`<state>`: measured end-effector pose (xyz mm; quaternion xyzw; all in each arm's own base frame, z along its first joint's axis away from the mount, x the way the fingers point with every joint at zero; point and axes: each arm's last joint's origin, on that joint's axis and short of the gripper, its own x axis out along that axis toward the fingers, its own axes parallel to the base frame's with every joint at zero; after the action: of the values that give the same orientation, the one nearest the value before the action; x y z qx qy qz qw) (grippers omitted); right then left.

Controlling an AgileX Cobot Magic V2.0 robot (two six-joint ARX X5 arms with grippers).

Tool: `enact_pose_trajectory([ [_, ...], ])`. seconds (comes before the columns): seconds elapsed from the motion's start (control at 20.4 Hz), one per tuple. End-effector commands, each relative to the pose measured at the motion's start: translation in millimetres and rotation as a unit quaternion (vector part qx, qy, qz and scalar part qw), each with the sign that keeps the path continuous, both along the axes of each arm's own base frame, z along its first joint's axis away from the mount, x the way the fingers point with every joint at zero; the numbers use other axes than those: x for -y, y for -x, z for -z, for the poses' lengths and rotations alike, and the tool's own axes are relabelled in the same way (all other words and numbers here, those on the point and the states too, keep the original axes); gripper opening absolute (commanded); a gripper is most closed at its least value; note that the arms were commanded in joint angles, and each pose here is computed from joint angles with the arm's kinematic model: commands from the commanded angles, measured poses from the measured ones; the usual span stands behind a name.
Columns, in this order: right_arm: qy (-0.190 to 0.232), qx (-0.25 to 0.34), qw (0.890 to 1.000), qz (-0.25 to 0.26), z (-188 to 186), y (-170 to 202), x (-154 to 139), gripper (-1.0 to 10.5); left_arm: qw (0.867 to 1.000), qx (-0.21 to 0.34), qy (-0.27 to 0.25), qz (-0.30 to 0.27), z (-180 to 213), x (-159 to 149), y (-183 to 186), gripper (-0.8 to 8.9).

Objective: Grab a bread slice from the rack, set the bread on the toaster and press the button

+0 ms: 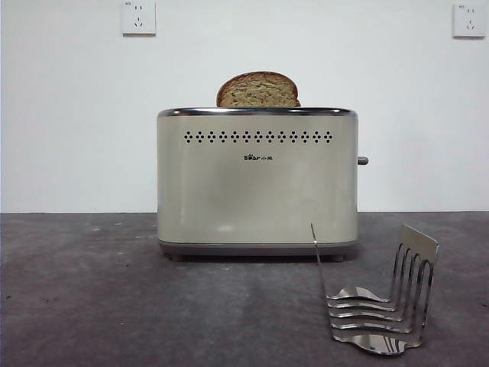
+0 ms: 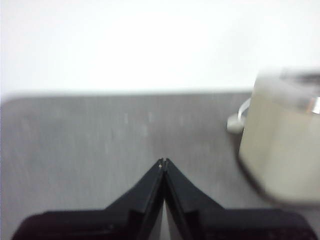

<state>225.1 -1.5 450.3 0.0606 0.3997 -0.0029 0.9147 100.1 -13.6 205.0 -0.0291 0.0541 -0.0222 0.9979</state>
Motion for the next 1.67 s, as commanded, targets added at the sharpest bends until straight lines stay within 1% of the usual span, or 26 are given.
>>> enact_pose_trajectory([
  [0.05,0.003,-0.004,1.0,0.0,2,-2,0,0.0,0.999,0.006,0.032,-0.006,27,-1,-1,-0.03],
  [0.2,0.003,-0.004,1.0,0.0,2,-2,0,0.0,0.999,0.019,0.031,0.003,41,-2,-2,-0.03],
  [0.29,0.003,-0.004,1.0,0.0,2,-2,0,0.0,0.999,0.012,0.03,0.014,46,-3,-1,-0.03],
  [0.54,0.003,-0.004,1.0,0.0,2,-2,0,0.0,0.999,0.011,-0.009,0.032,47,-6,0,-0.03],
  [0.69,0.003,-0.004,1.0,0.0,2,-2,0,0.0,0.999,0.01,-0.023,0.044,48,-7,2,-0.03],
  [0.78,0.003,-0.004,1.0,0.0,2,-2,0,0.0,0.998,-0.001,-0.034,0.048,51,-7,4,-0.03],
  [0.88,0.003,-0.004,1.0,0.0,2,-2,0,0.0,0.998,-0.024,-0.037,0.04,55,-8,4,-0.03],
  [1.03,0.003,-0.004,1.0,0.0,2,-2,0,0.0,0.999,-0.029,-0.035,0.021,56,-9,4,-0.03],
  [1.18,0.003,-0.004,1.0,0.0,2,-2,0,0.0,0.999,-0.032,-0.002,-0.008,56,-10,4,-0.03],
  [1.27,0.003,-0.004,1.0,0.0,2,-2,0,0.0,0.999,-0.033,0.011,-0.01,56,-11,4,-0.03],
  [1.67,0.003,-0.004,1.0,0.0,2,-2,0,0.0,0.999,-0.034,0.012,-0.007,56,-11,3,-0.03],
])
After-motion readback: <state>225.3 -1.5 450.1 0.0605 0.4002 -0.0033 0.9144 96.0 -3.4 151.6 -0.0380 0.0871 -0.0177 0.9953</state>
